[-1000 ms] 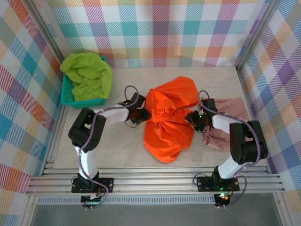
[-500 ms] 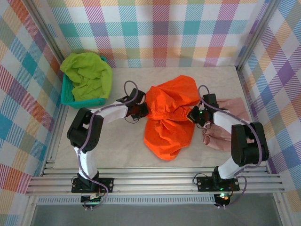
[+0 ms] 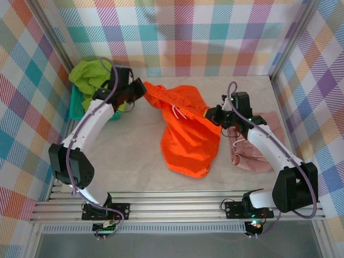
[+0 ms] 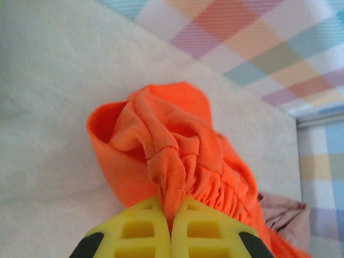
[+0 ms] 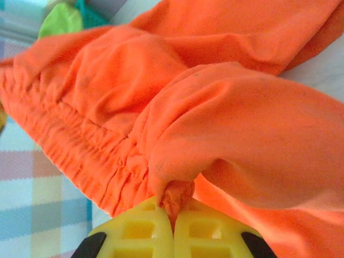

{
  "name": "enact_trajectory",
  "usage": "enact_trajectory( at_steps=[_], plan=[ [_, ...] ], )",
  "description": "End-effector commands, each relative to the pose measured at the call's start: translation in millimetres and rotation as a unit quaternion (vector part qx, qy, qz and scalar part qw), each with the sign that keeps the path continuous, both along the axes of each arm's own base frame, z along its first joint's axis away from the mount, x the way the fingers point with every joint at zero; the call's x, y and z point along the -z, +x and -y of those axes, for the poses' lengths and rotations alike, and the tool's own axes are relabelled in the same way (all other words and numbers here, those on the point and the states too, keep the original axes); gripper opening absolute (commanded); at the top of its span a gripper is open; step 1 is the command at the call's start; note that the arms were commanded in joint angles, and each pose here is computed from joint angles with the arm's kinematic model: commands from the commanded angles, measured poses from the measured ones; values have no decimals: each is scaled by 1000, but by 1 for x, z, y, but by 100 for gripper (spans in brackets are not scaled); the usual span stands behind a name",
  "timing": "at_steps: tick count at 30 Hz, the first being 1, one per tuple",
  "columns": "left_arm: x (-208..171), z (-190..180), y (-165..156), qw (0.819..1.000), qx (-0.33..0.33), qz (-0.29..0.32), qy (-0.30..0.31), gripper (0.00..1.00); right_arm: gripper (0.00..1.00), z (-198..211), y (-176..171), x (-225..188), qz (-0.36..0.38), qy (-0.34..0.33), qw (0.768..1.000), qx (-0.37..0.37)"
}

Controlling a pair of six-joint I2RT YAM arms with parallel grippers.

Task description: Fold and stack the shorts

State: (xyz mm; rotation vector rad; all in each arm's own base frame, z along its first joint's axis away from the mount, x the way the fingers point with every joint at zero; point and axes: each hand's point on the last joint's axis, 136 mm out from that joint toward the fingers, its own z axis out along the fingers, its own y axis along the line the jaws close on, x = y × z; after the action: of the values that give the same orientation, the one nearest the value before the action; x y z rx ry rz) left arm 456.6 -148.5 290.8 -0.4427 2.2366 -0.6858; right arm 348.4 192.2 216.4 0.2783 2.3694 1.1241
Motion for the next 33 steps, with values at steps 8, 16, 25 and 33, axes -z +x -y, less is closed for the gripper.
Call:
enact_trajectory(
  at_steps=[8, 16, 25, 33],
  plan=[
    [-179, -74, 27, 986, -66, 150, 39, 0, 0, -150, -61, -100, 35, 133, 982, -131],
    [-272, -71, 14, 958, -80, 275, -27, 0, 0, -222, -117, -156, 16, 251, 945, -210],
    [-227, 72, 52, 959, 34, 280, -26, 0, 0, -141, -111, -104, -58, 279, 958, -33],
    [-57, 242, 91, 969, 161, 183, -28, 47, 51, 5, -132, 28, -122, 155, 950, 243]
  ],
)
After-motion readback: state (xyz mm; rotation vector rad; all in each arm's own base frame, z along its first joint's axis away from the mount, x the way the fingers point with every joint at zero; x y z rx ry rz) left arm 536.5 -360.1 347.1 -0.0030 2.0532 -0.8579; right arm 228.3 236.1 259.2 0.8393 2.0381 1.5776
